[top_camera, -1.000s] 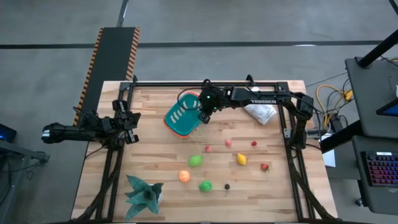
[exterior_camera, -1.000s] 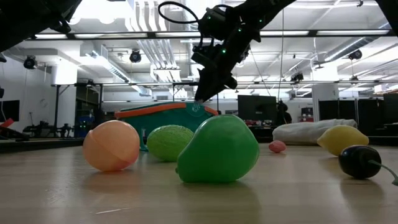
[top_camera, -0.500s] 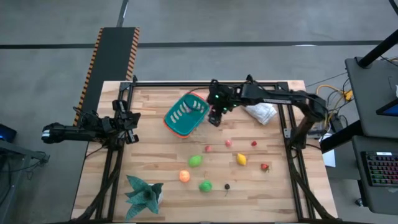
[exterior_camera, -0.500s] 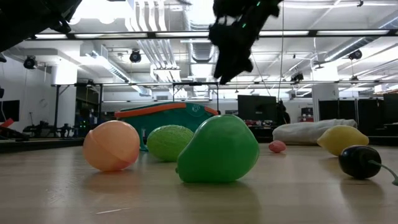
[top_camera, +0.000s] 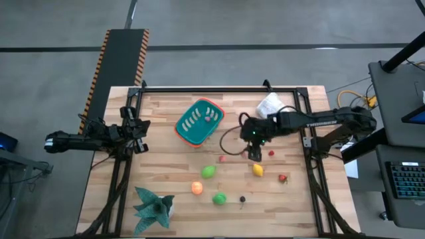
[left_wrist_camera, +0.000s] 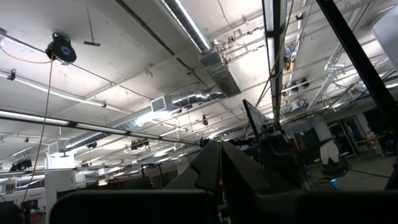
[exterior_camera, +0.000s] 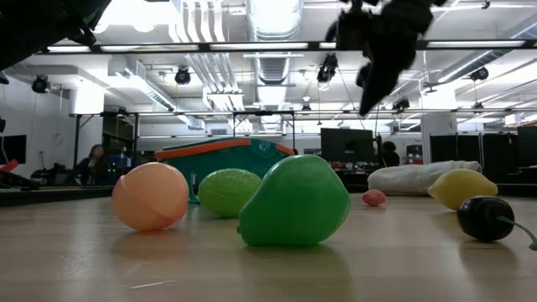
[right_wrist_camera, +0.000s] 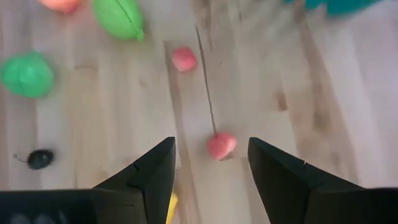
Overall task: Pick and placing Produce into tupperware
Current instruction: Put the right pink peach into the blue bin
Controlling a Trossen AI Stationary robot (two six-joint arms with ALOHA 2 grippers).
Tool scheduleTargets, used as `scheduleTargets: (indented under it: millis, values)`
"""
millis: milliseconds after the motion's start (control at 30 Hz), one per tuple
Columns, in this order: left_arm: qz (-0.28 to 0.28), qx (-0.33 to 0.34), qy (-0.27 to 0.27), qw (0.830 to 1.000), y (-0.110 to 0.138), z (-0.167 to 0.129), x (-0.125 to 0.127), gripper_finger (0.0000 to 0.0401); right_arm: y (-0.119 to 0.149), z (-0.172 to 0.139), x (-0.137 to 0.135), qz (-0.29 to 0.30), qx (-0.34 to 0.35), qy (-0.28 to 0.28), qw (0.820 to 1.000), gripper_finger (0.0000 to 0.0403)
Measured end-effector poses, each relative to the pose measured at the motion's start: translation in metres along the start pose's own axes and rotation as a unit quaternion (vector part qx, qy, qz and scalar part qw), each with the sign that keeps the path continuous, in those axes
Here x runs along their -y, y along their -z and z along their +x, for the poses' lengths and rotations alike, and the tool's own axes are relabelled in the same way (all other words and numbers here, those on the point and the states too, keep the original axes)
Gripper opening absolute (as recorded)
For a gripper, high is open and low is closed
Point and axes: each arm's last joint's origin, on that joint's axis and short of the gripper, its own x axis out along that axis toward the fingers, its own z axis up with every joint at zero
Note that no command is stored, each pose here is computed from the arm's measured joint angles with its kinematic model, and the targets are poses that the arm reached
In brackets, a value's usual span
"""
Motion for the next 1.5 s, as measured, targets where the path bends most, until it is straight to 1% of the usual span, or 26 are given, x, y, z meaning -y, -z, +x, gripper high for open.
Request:
scheduleTargets:
  millis: [200,300,433,567,700,867,1233,1333,1500]
  values:
    - [0.000,0.000,0.000,1.000,0.000,0.000,0.000,0.0000,0.021,0.035,0.003,0.001,0.008,-0.005,1.000,0.0194]
    - [0.000,0.000,0.000,1.000,0.000,0.000,0.000,0.0000,0.030,0.051,0.005,0.009,-0.009,-0.002,1.000,0.0194]
    - [0.000,-0.001,0.000,1.000,0.000,0.000,0.000,0.0000,0.035,0.067,0.007,0.027,-0.028,0.003,0.999,0.0194]
    - [0.000,-0.001,0.001,1.000,0.000,0.000,0.000,0.0000,0.037,0.087,0.007,0.027,-0.042,0.004,0.999,0.0194]
    - [0.000,-0.002,0.001,1.000,0.000,0.000,0.000,0.0000,0.039,0.105,0.008,0.029,-0.072,0.011,0.997,0.0194]
    - [0.000,-0.002,0.000,1.000,0.001,0.000,0.000,0.0000,0.037,0.114,0.009,0.030,-0.089,0.016,0.995,0.0194]
    - [0.001,-0.003,0.001,1.000,0.001,0.000,0.000,0.0000,0.032,0.107,0.007,0.028,-0.064,0.009,0.997,0.0191]
    - [0.000,-0.002,0.001,1.000,0.000,0.000,0.000,0.0000,0.033,0.110,0.007,0.027,-0.069,0.011,0.997,0.0178]
    - [0.000,-0.002,0.001,1.000,0.001,0.000,0.000,0.0000,0.034,0.112,0.007,0.028,-0.074,0.013,0.997,0.0140]
